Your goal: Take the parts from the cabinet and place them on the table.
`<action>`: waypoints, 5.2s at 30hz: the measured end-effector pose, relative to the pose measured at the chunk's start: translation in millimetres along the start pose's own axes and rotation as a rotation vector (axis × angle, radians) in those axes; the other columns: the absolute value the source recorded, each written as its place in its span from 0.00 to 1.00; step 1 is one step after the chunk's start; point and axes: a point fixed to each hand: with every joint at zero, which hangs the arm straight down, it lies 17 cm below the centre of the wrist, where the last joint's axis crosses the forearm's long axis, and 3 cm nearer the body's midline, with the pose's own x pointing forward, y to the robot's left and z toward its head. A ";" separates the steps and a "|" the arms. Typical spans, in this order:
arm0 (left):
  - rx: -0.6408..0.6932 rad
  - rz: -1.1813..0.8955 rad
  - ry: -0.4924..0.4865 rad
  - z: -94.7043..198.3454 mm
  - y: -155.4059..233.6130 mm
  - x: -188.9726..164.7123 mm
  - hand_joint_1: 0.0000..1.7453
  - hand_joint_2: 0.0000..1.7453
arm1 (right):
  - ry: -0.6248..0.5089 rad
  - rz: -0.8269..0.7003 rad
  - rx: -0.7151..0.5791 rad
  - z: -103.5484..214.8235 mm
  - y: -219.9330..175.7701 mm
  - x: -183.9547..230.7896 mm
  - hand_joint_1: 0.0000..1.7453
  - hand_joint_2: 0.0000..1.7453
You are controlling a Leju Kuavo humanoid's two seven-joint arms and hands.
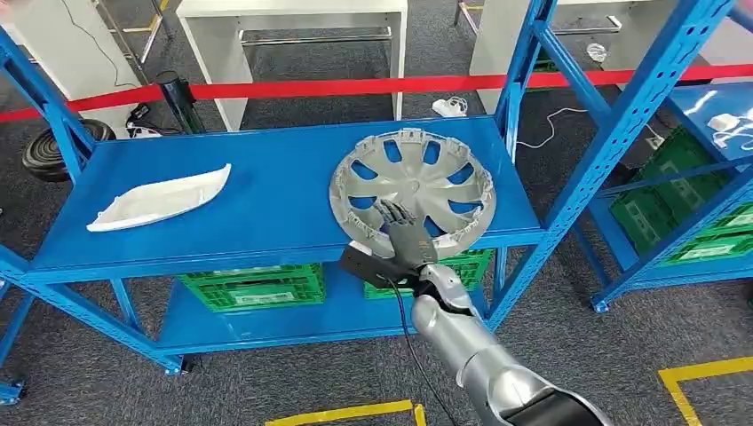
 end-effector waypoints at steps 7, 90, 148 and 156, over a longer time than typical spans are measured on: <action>0.011 0.022 0.009 -0.7 2.6 -1.0 0.00 0.00 | 0.049 0.037 0.005 7.0 0.3 -20.9 0.00 1.00; 0.208 0.288 0.096 -15.9 58.2 -14.8 0.00 1.00 | 0.058 0.217 0.006 10.7 -26.4 -46.3 1.00 1.00; 0.054 0.238 0.091 -5.7 20.4 -18.4 0.00 1.00 | -0.104 0.943 -0.464 32.2 -156.7 80.1 1.00 1.00; 0.037 0.225 0.075 -5.6 17.2 -15.2 0.00 1.00 | -0.082 0.978 -0.507 53.3 -159.1 77.5 1.00 1.00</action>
